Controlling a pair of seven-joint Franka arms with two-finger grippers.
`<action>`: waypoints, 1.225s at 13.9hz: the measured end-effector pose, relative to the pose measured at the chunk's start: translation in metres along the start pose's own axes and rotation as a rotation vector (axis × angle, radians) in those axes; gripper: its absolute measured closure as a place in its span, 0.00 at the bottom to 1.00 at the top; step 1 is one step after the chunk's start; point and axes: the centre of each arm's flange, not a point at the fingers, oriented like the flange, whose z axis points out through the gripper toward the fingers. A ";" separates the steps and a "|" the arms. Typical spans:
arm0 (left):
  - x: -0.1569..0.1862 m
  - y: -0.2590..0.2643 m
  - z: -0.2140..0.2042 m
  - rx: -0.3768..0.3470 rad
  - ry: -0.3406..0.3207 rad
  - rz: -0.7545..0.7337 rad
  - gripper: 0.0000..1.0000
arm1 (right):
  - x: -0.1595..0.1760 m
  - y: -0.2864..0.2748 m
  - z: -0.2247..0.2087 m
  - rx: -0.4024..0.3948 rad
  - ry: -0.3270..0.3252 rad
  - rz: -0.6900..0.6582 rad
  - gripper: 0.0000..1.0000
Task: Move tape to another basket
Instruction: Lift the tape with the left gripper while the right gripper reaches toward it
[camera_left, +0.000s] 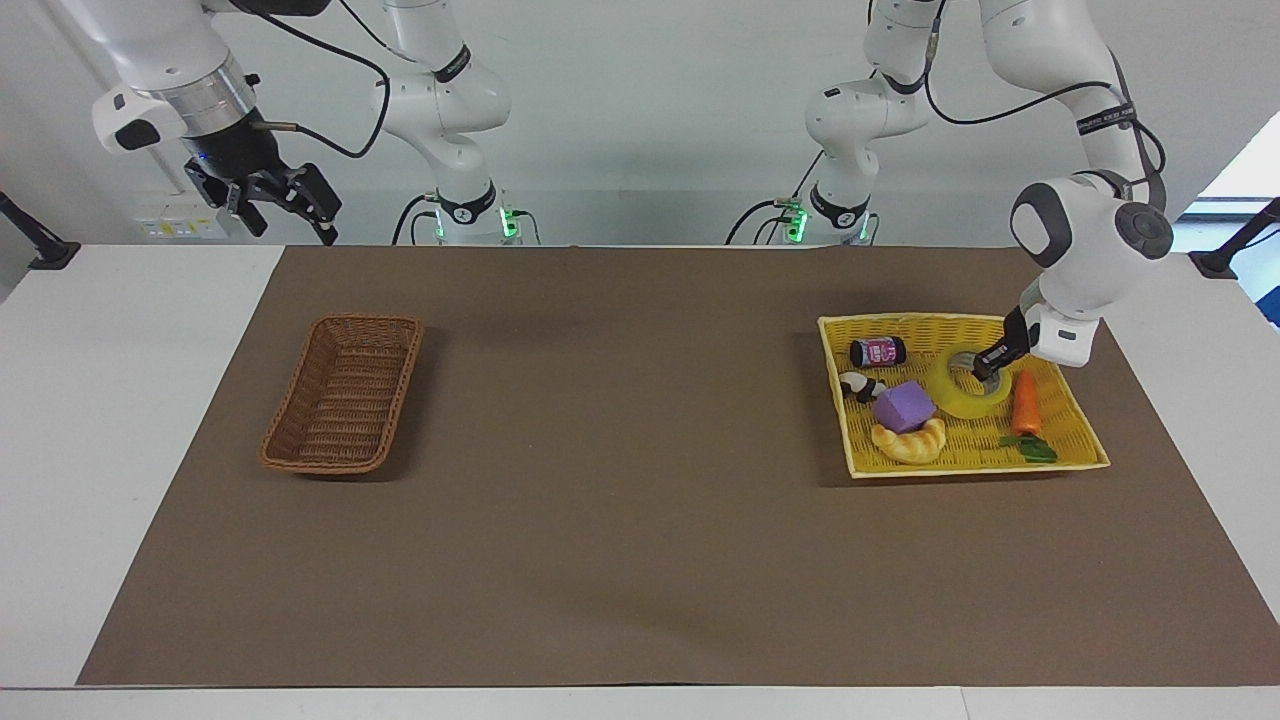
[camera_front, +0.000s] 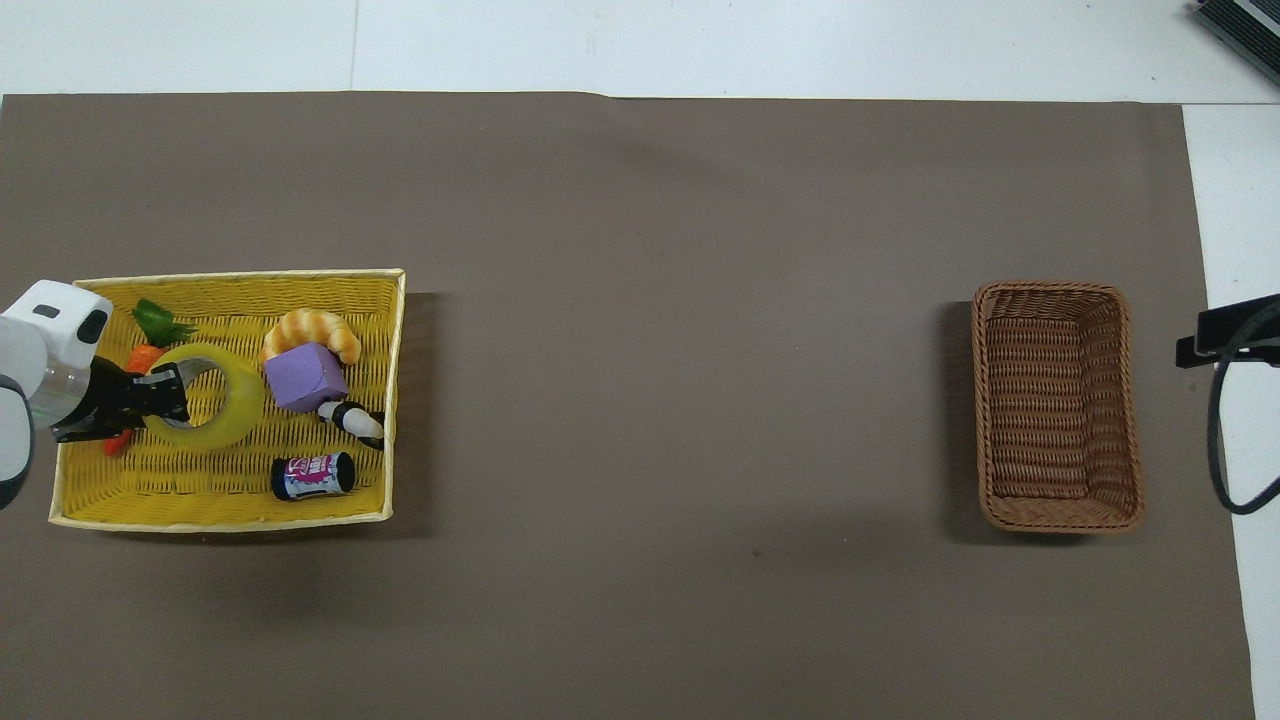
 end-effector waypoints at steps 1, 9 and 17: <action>-0.002 0.005 -0.018 -0.001 0.010 0.010 0.78 | 0.000 -0.002 0.000 0.000 0.001 -0.004 0.00; -0.066 0.160 -0.063 -0.092 0.025 0.242 0.78 | 0.005 -0.003 -0.002 -0.044 0.042 -0.014 0.00; -0.126 0.256 -0.090 -0.326 -0.040 0.331 0.78 | 0.005 -0.044 0.006 0.082 0.049 -0.082 0.00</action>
